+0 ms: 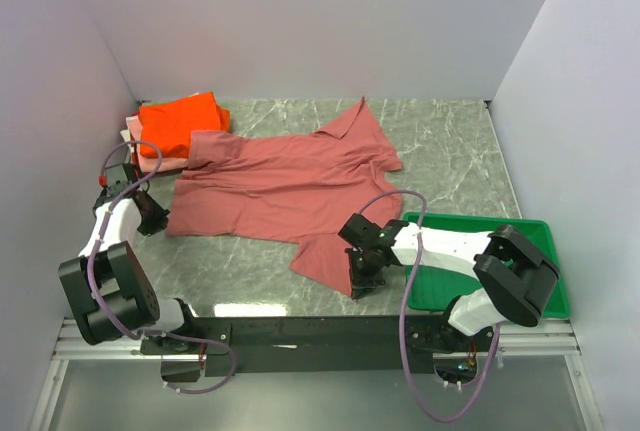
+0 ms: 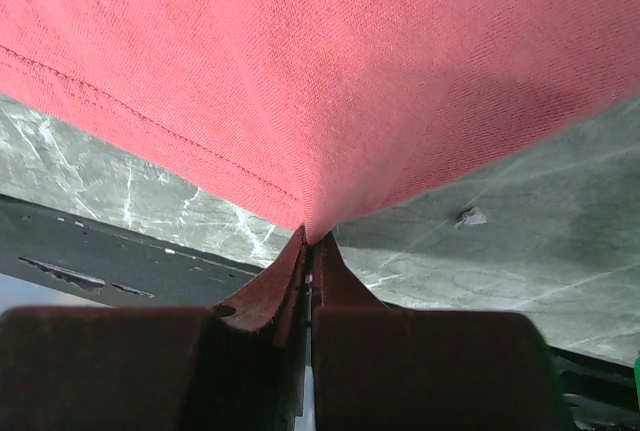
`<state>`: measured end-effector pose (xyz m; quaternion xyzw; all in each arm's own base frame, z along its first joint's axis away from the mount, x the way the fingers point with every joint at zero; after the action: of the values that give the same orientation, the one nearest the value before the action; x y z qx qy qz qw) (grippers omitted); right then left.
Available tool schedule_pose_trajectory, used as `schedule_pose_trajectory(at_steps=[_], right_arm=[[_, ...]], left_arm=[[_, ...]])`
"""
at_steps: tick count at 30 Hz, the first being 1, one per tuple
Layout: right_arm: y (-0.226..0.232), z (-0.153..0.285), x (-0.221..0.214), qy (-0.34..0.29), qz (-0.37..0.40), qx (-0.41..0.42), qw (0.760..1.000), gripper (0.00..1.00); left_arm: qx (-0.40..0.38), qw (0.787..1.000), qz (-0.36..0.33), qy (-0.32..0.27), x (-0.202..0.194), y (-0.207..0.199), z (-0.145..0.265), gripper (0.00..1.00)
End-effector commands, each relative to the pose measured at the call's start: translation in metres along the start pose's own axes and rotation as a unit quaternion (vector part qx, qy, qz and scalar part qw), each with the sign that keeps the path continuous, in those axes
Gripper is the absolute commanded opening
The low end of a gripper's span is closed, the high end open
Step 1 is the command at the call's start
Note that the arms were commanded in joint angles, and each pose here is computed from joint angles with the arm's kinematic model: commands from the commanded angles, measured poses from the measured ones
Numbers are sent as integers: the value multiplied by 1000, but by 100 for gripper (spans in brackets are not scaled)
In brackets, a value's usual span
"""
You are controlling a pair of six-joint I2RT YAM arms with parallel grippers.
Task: Fold and stack the t-shirts
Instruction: Fold the tshirt
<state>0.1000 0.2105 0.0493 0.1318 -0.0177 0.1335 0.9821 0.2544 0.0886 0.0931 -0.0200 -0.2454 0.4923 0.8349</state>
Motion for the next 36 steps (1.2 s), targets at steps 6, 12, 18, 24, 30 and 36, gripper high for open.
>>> schedule_pose_trajectory(at_steps=[6,12,18,24,30,36], right_arm=[[-10,-2,-7,-4,-1,-21,1000,0],[-11,-2,-7,-4,-1,-21,1000,0],[-12,-3,-9,-2,-3,-22,1000,0],[-11,-3,-8,-2,-3,-21,1000,0],[-11,-3,-8,-1,-3,-22,1000,0],[-10,-3,-7,1,-5,-23,1000,0]], left_arm=[[2,1000,-8,12,-4,-3,-9,27],[4,1000,-13,12,-2,-8,-18,34],[19,1000,-12,19,-9,-6,-23,36],[35,999,-2,15,-11,-1,-29,43],[46,999,-7,19,-12,1,-37,45],[52,998,-11,17,-12,3,-45,42]])
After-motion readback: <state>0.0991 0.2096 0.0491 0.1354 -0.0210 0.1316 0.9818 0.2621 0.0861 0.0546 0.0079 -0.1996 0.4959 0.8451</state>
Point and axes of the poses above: each gripper's point midway between its finger pads, its own z axis back along the fingers, its own y axis along the line the jaws close on, x = y × z, the point moved 4 cm from there along z, back along the fingers, and after that the axes turned 12 degrees about z, right-handed, at the moved point
